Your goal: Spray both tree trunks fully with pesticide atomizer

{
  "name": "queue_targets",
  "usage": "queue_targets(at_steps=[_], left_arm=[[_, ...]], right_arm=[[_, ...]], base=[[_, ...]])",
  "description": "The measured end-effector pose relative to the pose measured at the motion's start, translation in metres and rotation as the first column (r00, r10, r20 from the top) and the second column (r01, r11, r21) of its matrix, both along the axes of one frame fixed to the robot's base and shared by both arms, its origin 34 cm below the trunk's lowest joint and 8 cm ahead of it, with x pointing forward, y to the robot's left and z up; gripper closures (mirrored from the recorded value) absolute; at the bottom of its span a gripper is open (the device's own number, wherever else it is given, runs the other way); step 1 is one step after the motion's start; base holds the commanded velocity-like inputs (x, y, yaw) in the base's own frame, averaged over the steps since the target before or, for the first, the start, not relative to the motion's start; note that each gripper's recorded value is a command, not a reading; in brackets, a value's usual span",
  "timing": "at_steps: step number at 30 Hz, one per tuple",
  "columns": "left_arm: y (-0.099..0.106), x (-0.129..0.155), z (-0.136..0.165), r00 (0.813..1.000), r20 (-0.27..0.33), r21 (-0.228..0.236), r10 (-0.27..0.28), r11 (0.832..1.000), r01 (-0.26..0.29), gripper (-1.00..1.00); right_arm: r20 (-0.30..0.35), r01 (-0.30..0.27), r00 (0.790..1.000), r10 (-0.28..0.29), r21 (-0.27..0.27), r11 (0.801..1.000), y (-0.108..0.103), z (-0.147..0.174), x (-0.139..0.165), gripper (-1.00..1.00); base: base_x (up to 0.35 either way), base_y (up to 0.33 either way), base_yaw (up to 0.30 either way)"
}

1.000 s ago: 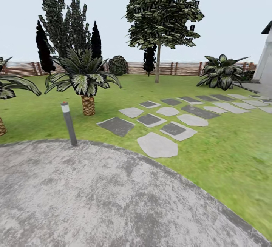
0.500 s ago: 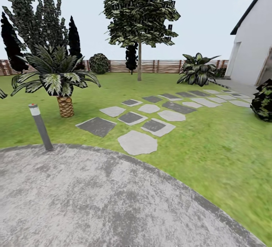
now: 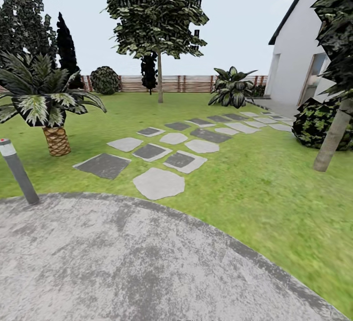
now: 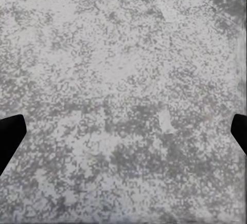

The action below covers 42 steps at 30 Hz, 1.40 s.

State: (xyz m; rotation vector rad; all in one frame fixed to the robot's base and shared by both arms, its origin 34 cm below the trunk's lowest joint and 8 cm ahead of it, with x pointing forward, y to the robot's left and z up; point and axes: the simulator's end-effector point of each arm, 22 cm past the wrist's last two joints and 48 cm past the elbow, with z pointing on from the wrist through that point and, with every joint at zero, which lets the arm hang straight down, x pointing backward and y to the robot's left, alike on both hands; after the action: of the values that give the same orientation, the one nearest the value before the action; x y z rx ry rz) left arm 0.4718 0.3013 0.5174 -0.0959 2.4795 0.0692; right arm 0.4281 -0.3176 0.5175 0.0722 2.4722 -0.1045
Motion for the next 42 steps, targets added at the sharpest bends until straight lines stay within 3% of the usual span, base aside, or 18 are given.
queue_targets(at_steps=[42], left_arm=[[0.000,-0.017,-0.083,0.999,-0.037,0.000,0.002,1.000,-0.002,-1.00]], right_arm=[[-0.039,-0.001,0.999,0.001,0.000,1.000,0.000,-0.081,-0.018,-1.00]], base=[[0.000,0.000,-0.268]])
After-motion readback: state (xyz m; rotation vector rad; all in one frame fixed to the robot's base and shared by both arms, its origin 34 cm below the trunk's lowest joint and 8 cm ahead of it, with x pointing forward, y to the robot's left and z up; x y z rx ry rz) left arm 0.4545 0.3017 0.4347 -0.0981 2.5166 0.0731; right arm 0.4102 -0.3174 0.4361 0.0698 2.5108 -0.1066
